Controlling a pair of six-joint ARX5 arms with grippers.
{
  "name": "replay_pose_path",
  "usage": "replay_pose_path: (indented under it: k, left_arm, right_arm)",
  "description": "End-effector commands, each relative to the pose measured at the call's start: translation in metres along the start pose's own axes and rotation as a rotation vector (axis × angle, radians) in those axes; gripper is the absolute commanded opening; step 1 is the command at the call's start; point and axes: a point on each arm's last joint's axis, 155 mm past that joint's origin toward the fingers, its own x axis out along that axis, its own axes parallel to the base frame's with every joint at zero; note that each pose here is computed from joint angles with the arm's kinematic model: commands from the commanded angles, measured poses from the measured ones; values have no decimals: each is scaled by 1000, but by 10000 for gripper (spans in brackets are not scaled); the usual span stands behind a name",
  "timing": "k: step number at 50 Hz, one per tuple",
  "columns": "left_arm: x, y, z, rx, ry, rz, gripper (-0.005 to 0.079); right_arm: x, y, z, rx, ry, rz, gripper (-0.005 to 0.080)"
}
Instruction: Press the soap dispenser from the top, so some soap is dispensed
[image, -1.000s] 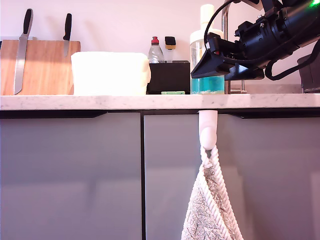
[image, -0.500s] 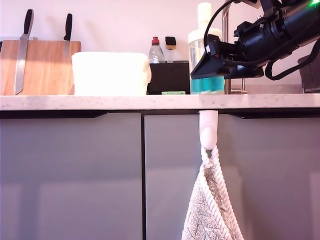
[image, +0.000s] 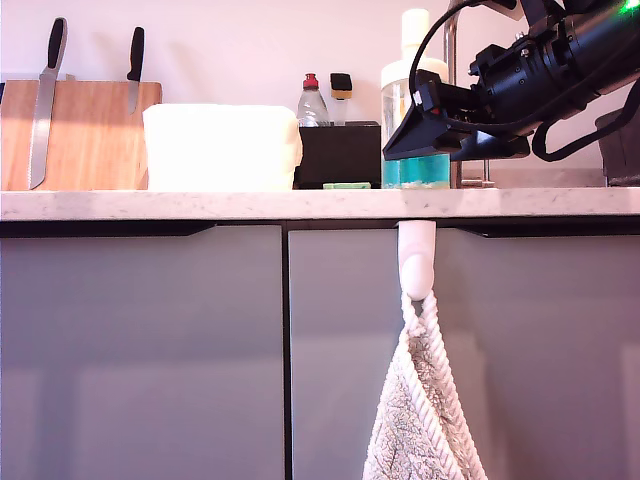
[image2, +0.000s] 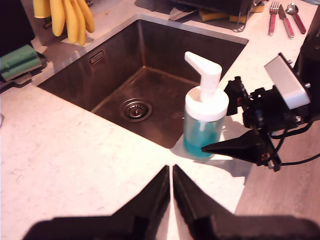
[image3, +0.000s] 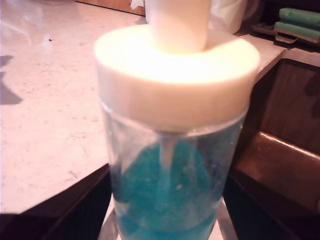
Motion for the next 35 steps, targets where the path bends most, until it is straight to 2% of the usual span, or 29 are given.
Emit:
replay_pose_path:
  k: [1, 19, 35]
  left_arm:
    - [4, -1, -1, 1, 2, -15, -23]
    - [4, -6, 0, 1, -6, -41, -23]
    - [4, -6, 0, 1, -6, -42, -23]
  right_arm:
    - [2, 7, -7, 16, 21, 31, 598]
    - [-2, 6, -5, 36, 32, 19, 598]
    - [-3, 9, -17, 56, 105, 30, 601]
